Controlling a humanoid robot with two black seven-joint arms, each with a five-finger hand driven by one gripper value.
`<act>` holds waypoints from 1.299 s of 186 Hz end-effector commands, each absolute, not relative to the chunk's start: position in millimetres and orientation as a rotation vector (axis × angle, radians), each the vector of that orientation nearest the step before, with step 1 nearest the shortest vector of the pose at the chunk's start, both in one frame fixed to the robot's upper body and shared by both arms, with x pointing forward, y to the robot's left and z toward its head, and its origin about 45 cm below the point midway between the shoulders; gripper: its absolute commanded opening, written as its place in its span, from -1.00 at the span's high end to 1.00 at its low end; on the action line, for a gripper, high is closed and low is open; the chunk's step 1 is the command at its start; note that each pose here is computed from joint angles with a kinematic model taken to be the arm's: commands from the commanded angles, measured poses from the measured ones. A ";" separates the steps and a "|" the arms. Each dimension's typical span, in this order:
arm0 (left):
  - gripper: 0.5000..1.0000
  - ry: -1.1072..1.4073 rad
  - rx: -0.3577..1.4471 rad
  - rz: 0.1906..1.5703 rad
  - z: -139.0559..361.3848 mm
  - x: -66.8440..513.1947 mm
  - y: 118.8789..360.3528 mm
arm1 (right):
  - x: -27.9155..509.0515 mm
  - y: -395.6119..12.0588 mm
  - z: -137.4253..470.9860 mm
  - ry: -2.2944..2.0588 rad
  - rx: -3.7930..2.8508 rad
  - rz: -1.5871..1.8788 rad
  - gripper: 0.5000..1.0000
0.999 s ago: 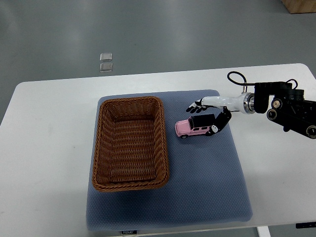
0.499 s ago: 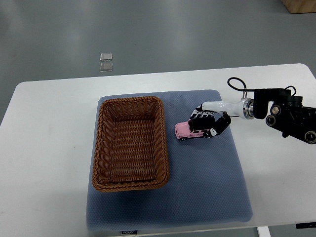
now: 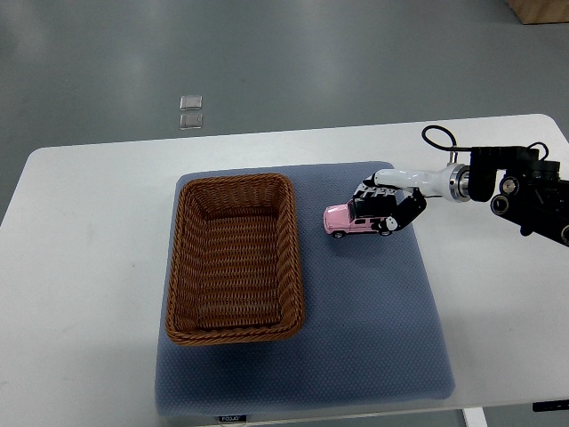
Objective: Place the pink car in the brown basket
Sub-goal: 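Close the right hand's fingers around the pink car's black roof, then lift the pink car with the right hand and carry it over the basket, then lower the pink car into the brown basket with the right hand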
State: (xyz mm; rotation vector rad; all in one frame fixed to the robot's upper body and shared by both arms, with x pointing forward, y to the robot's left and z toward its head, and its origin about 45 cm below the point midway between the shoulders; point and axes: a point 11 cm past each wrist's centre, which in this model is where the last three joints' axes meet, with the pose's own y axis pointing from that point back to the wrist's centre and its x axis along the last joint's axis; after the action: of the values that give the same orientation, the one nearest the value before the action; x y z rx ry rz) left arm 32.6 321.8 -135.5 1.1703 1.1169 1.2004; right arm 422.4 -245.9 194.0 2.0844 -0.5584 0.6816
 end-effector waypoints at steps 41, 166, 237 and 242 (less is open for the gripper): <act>-1.00 1.116 1.169 1.199 -135.4 33.4 321.2 | 437.9 -244.9 248.7 -0.604 2.099 0.781 1.00; -1.00 1.119 1.166 1.191 -135.7 32.5 318.6 | 412.0 -94.9 246.4 -0.360 2.408 0.804 1.00; -1.00 1.118 1.164 1.193 -135.6 33.4 318.6 | 395.5 -64.2 202.4 -0.336 2.419 0.763 1.00; -1.00 1.119 1.166 1.193 -135.6 32.5 319.1 | 394.6 -62.2 201.1 -0.333 2.421 0.762 1.00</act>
State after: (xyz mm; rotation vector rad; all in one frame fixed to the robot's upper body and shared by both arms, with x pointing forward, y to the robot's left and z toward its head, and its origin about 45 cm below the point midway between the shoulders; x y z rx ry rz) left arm 33.0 318.8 -135.6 1.1647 1.1187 1.1929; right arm 399.0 -67.6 210.9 2.4192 -0.3451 0.7776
